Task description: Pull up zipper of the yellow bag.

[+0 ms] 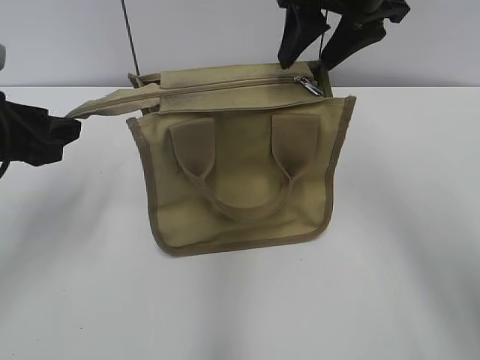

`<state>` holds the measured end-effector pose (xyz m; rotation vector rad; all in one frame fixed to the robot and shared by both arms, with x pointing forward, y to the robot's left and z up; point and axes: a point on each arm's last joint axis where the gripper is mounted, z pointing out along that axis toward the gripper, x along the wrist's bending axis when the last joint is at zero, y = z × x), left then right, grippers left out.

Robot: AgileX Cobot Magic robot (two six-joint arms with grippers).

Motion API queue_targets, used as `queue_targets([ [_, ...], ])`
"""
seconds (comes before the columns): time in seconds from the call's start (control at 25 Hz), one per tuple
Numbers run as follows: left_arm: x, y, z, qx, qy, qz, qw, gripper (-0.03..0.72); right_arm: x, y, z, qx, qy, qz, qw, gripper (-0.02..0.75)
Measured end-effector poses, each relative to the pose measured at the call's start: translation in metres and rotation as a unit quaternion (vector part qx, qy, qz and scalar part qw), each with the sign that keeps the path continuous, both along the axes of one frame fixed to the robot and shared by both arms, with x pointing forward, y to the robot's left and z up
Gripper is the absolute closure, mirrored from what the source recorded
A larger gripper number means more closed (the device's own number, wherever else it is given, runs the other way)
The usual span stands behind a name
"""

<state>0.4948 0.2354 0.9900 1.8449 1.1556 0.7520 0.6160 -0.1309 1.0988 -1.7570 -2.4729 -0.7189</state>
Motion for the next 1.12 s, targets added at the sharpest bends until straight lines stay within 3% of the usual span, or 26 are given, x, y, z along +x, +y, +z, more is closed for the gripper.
queue_targets([
  [0.08, -0.002, 0.003, -0.005, -0.007, 0.036, 0.033, 0.999, 0.195, -0.003, -0.004, 0.008, -0.012, -0.016, 0.002, 1.0, 0.188],
  [0.2, -0.01, 0.001, -0.016, 0.006, 0.108, 0.082, 0.991, 0.2, -0.01, -0.012, 0.024, -0.032, -0.047, 0.0, 0.998, 0.177],
  [0.4, -0.032, -0.007, -0.031, 0.037, 0.231, 0.135, 0.963, 0.258, -0.031, -0.024, 0.061, -0.044, -0.104, 0.0, 0.994, 0.194],
  [0.56, -0.044, -0.016, -0.029, 0.066, 0.33, 0.107, 0.935, 0.27, -0.063, -0.023, 0.098, -0.048, -0.163, 0.018, 0.985, 0.195],
  [0.72, -0.045, -0.026, -0.004, 0.071, 0.392, 0.059, 0.915, 0.27, -0.105, -0.014, 0.132, -0.036, -0.22, 0.053, 0.973, 0.195],
  [0.84, -0.05, -0.026, 0.027, 0.066, 0.393, 0.044, 0.916, 0.246, -0.137, -0.014, 0.156, -0.016, -0.257, 0.073, 0.964, 0.195],
  [1.12, -0.107, -0.004, 0.089, 0.038, 0.336, 0.025, 0.941, 0.219, -0.211, -0.046, 0.207, 0.033, -0.345, 0.084, 0.934, 0.195],
])
